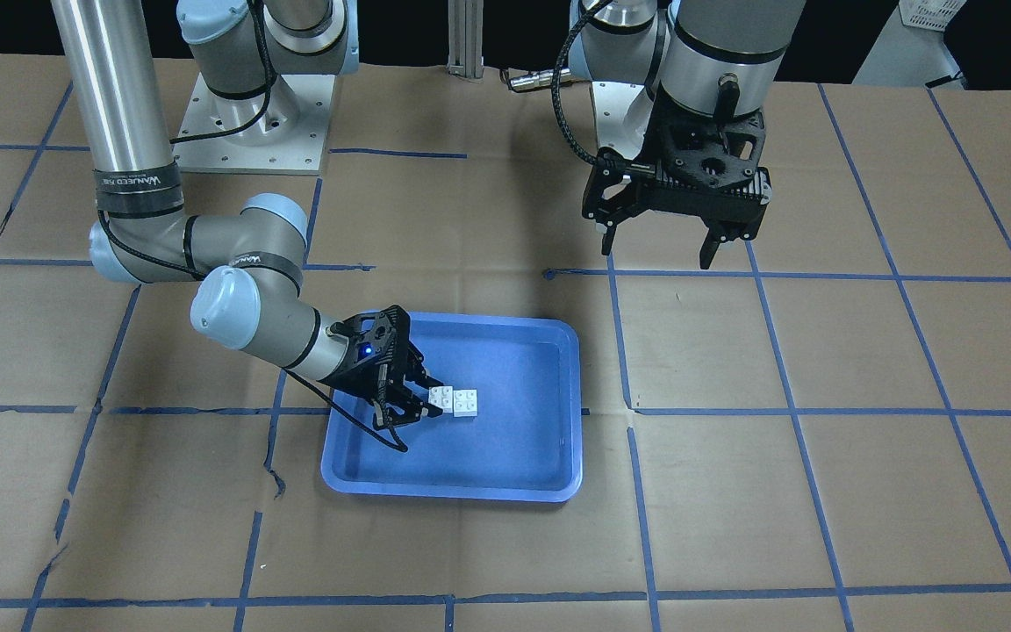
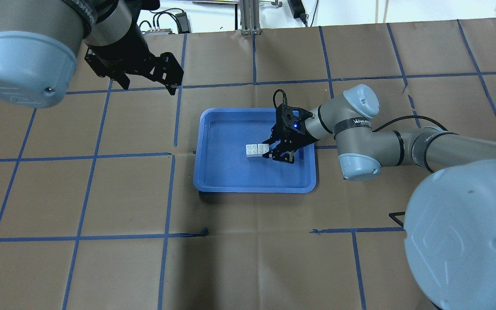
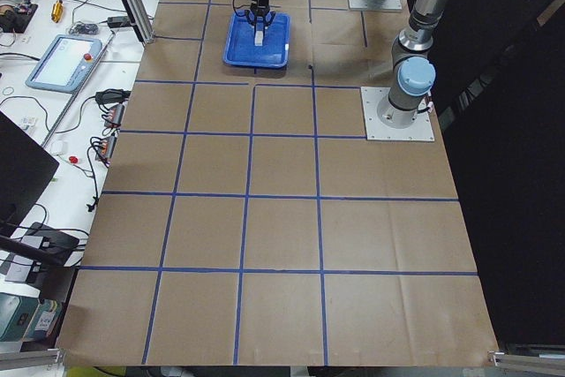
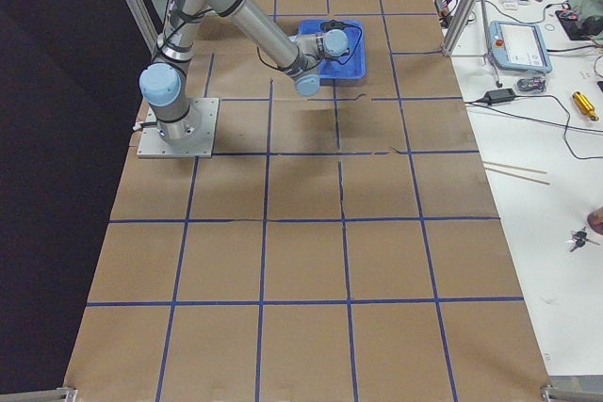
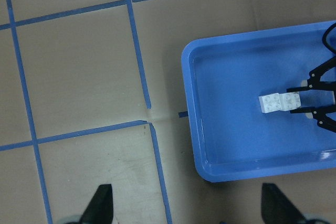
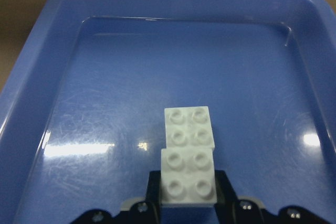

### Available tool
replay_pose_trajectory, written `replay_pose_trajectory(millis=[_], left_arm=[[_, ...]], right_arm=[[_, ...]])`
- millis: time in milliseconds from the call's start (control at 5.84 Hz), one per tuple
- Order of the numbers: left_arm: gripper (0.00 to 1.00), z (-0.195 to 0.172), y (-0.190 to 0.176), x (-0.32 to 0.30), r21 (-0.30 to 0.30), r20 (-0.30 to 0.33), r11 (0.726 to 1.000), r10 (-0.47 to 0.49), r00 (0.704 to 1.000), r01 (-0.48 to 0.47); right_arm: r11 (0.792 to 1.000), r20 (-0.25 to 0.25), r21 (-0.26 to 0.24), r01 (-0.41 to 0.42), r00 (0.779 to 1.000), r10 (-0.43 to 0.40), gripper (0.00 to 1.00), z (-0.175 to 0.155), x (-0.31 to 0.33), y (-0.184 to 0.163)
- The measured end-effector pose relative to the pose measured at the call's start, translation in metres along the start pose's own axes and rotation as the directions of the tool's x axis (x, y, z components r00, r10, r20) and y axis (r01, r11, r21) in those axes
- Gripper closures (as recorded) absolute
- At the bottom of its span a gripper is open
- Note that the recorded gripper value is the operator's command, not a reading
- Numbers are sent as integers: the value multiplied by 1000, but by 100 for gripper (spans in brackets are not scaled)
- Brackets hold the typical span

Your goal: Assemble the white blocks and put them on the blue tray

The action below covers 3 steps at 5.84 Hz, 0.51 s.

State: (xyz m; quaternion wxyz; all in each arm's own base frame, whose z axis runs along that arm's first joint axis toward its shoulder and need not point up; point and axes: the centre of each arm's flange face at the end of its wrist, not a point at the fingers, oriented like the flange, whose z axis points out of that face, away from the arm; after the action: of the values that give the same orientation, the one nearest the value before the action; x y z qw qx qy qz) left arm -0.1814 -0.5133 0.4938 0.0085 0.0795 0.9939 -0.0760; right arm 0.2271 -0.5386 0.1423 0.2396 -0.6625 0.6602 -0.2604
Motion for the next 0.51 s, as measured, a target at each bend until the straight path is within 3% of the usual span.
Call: replay_pose_trajectory(millis=[514], left_arm=[[1, 0, -5, -16, 17, 3, 999, -28, 1000, 28]], right_arm=[[1000, 4, 6, -3, 1000, 3, 74, 2, 0, 1]])
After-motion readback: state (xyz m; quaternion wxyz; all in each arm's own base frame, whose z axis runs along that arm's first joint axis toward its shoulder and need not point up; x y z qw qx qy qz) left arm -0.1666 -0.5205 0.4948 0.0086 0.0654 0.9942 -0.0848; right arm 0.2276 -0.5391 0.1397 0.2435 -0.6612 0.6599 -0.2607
